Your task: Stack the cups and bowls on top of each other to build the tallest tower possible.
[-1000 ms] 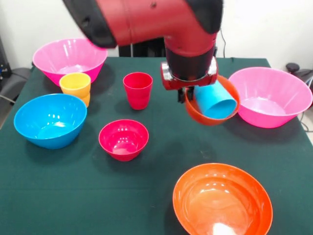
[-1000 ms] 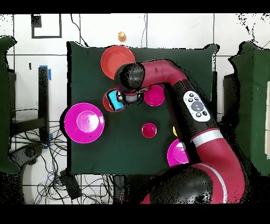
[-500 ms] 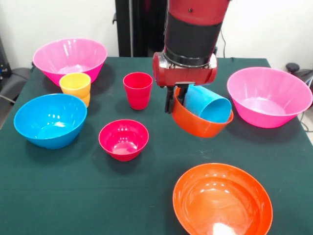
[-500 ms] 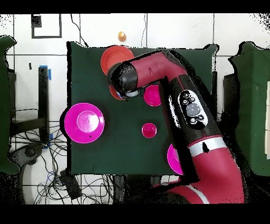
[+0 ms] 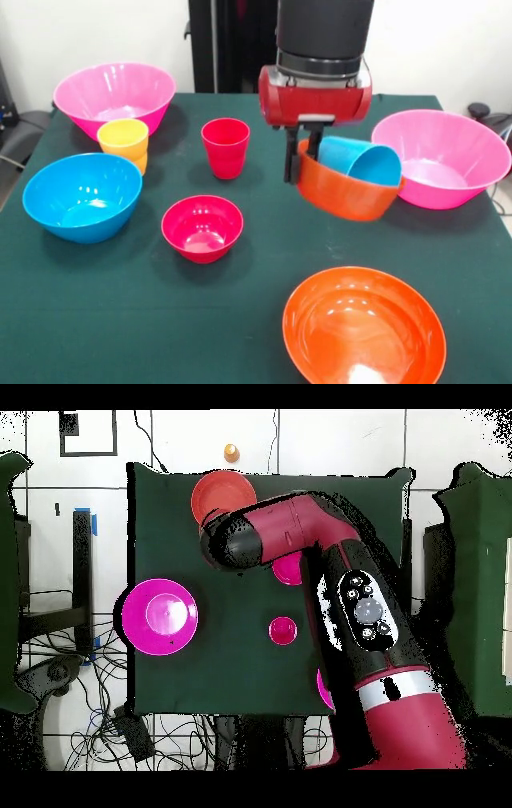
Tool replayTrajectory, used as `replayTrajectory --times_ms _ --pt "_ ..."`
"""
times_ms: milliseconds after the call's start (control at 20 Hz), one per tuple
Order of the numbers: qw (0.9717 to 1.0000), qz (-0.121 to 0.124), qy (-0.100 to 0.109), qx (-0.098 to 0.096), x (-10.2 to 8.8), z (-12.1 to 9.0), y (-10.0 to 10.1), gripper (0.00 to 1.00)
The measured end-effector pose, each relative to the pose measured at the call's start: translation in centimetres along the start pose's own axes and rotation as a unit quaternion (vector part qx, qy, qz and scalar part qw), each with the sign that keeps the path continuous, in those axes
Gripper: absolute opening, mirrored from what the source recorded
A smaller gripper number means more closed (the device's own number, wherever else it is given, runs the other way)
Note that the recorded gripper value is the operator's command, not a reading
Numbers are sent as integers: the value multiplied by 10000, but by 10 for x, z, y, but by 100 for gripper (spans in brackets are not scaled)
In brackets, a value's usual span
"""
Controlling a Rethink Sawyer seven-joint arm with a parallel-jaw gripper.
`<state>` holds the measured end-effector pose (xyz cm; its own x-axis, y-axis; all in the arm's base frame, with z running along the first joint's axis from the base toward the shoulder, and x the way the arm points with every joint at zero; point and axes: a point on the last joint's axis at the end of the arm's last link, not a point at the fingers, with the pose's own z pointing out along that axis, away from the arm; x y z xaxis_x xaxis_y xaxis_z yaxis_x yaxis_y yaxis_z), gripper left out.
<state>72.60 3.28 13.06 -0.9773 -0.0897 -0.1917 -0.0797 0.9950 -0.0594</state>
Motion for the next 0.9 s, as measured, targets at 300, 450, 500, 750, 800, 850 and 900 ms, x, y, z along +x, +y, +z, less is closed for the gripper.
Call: replayTrajectory --times_ms 300,450,500,750,800,850,900 --pt "9983 265 506 -109 24 -14 2 0" --pt "9970 324 695 -102 38 -16 0 0" --pt "9967 332 740 -89 43 -15 -1 0" --pt "9950 316 952 -5 67 -14 -5 100" --pt "9948 313 968 -4 69 -14 -5 100" --pt "9947 309 984 -2 71 -14 -5 100" --pt "9945 305 1000 -1 72 -13 -5 100"
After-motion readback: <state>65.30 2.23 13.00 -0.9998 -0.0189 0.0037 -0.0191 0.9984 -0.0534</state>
